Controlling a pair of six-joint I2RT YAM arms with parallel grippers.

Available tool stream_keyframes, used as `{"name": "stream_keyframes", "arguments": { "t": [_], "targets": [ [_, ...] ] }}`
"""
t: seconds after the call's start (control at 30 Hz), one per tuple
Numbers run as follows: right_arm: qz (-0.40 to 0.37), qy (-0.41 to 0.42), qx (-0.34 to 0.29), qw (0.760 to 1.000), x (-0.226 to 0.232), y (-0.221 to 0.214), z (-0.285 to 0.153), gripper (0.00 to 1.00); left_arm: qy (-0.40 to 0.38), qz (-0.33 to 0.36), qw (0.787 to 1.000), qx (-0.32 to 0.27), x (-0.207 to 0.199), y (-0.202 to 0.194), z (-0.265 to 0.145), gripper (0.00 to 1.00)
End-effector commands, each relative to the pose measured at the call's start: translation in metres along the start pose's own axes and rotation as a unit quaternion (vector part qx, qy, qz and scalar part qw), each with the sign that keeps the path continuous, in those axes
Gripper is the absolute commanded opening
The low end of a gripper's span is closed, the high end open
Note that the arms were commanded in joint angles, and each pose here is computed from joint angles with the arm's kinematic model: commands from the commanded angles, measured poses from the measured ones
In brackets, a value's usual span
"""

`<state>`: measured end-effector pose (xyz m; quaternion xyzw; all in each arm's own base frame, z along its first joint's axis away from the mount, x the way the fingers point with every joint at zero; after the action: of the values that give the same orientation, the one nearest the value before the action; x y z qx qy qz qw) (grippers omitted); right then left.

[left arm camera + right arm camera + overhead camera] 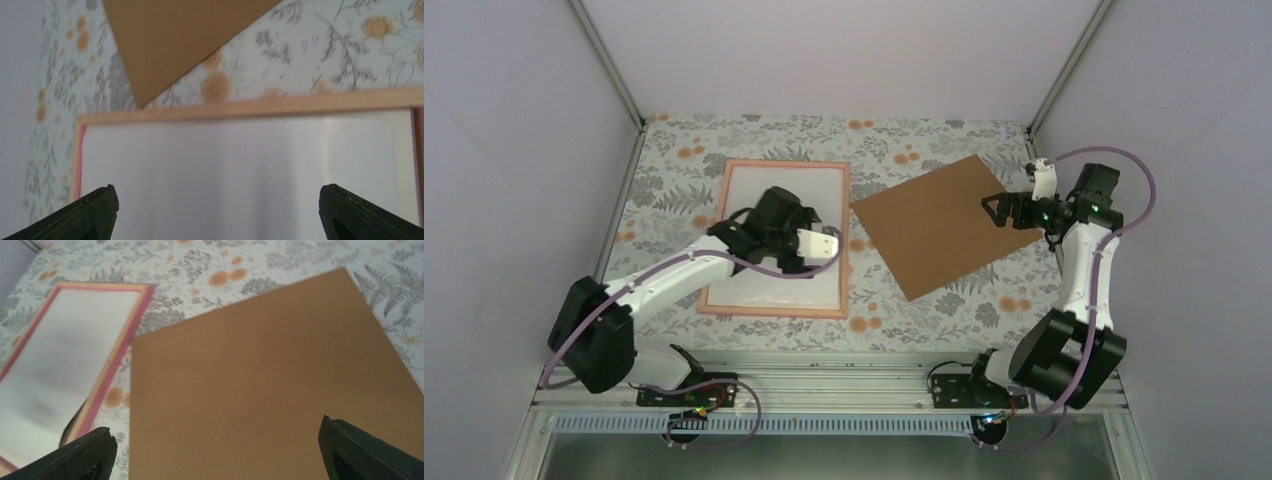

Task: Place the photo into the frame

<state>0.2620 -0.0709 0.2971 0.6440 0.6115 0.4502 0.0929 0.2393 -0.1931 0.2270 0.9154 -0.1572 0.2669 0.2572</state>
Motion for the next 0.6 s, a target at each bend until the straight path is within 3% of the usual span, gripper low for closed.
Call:
{"name": "stream_keyframes", "arguments": {
  "t": [0.0, 0.1, 0.17, 0.3, 0.57],
  "targets": [
    [0.02, -0.043, 0.021, 0.999, -0.028, 0.013, 0.016, 1.0, 0.041, 0.068, 0.997, 0.006, 0.001, 0.034, 0.029, 1.0],
    [0.046, -0.049, 0.037, 0.997, -0.047, 0.023, 0.033, 1.0, 0.055, 0.119, 0.991, -0.001, -0.002, 0.054, 0.049, 1.0],
    [0.061, -0.058, 0.043, 0.996, -0.059, 0.029, 0.043, 1.0, 0.05, 0.109, 0.993, -0.009, 0.004, 0.068, 0.062, 1.0],
    [0.076, -0.064, 0.047, 0.994, -0.079, 0.035, 0.062, 1.0, -0.006, -0.012, 0.999, -0.051, 0.027, 0.094, 0.08, 1.0],
    [0.124, -0.066, 0.063, 0.988, -0.124, 0.047, 0.106, 1.0, -0.105, -0.179, 0.976, -0.071, 0.017, 0.115, 0.128, 1.0]
  ]
}}
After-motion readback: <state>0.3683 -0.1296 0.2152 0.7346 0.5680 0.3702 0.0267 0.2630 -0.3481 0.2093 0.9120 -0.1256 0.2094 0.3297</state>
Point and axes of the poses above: each gripper's point midway between its finger pads, its own z axis out along the fingers, its own x axis along the line the jaws close on, y = z × x, the point moved 10 cm from there along -z, back along the fingers, and after that the axes turned 15 degrees about z, right-handed, at the moved point
